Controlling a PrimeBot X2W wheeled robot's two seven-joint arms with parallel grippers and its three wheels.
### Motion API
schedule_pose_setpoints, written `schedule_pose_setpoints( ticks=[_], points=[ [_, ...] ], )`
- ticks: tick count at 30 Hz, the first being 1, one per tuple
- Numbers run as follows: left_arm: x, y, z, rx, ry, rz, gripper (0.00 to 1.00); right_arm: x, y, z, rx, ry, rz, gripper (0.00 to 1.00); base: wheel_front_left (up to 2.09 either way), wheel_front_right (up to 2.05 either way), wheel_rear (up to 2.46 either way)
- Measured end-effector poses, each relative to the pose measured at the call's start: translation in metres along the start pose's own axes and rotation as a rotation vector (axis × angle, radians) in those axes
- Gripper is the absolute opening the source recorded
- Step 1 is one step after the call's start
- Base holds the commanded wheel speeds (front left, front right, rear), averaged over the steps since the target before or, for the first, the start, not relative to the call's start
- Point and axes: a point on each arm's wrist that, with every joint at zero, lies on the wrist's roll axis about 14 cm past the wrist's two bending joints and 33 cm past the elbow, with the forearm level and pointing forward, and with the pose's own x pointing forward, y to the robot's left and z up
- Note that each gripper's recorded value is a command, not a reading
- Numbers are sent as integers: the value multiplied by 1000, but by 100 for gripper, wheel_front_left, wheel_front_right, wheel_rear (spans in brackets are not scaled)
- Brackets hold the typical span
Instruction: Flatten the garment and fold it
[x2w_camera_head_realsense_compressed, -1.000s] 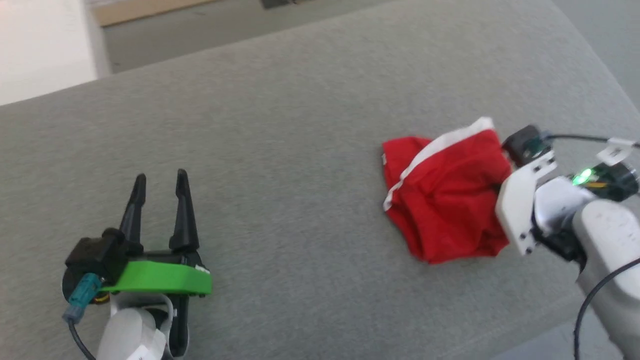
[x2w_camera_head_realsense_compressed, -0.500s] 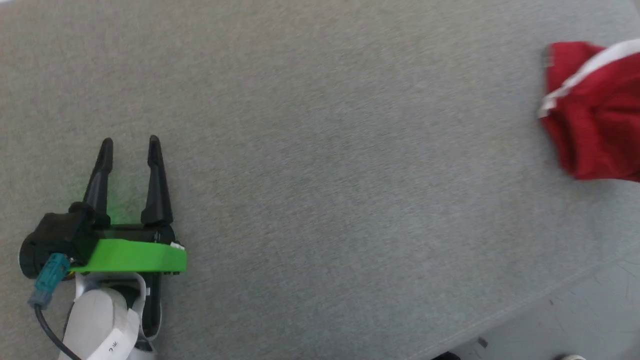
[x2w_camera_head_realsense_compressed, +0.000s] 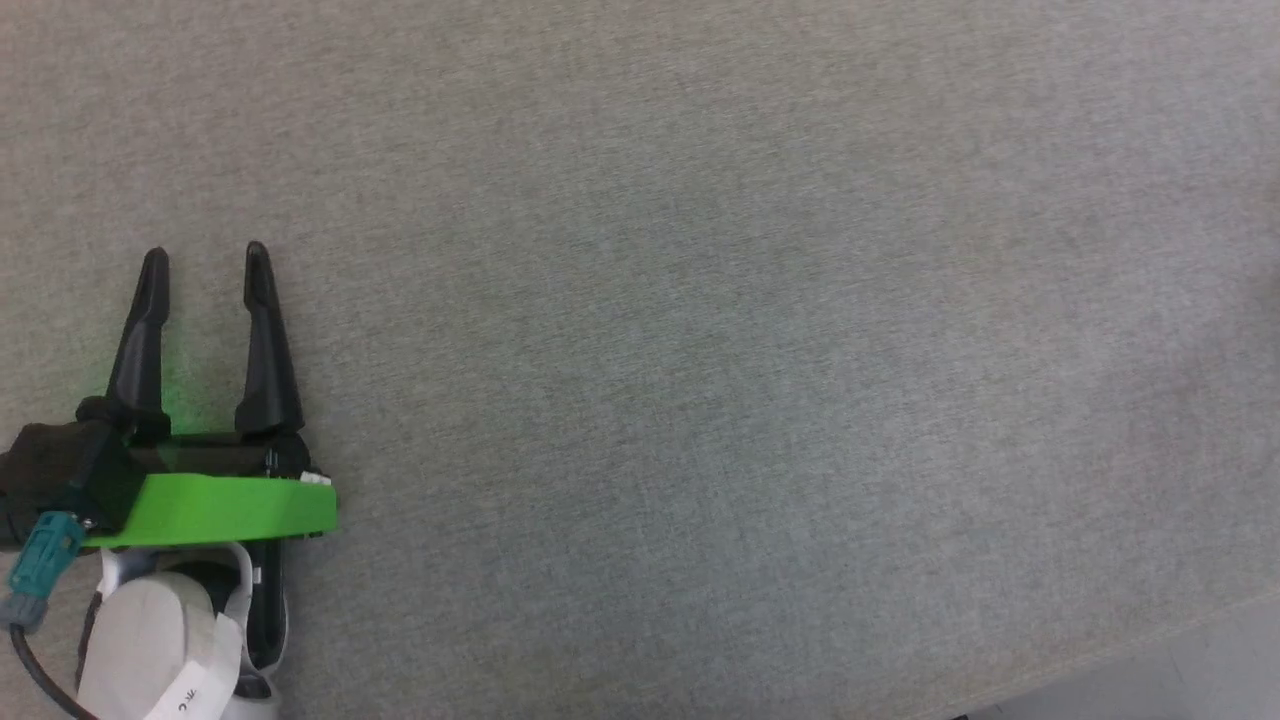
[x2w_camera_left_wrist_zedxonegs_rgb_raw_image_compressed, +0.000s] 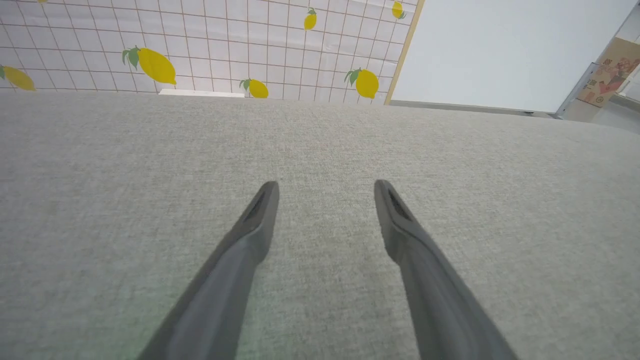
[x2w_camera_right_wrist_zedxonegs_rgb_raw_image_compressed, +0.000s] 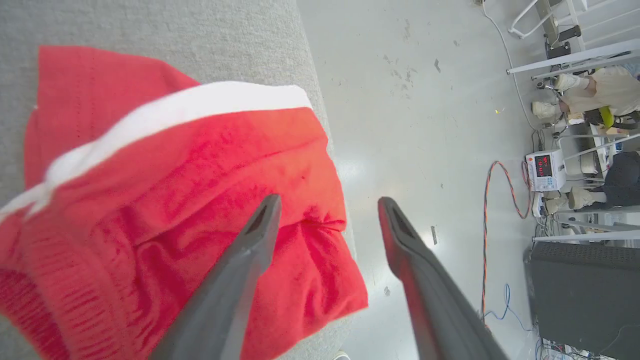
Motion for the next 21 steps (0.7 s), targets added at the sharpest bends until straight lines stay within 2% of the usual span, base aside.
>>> schedule_pose_setpoints(
  ticks=[3, 6, 11, 15, 17, 18, 21],
  points=[
    [-2, 4, 2, 5, -1, 13, 100, 0, -2, 8, 5, -41, -11, 100, 0, 0, 0],
    [-4, 6, 5, 7, -5, 22, 100, -6, -7, 34, 35, -138, -13, 100, 0, 0, 0],
    [-13, 8, 18, 11, -30, 43, 100, -39, 0, 104, 27, -431, 32, 100, 0, 0, 0],
    [-24, 8, 37, 6, -66, 65, 100, -92, 12, 169, 70, -716, 110, 100, 0, 0, 0],
    [-30, 9, 46, -12, -88, 84, 100, -118, 21, 191, 81, -820, 152, 100, 0, 0, 0],
    [-44, 15, 63, -15, -121, 125, 100, -161, 37, 216, 141, -965, 227, 100, 0, 0, 0],
    [-56, 19, 84, -7, -169, 150, 100, -208, 53, 236, 237, -1111, 313, 100, 0, 0, 0]
  ],
)
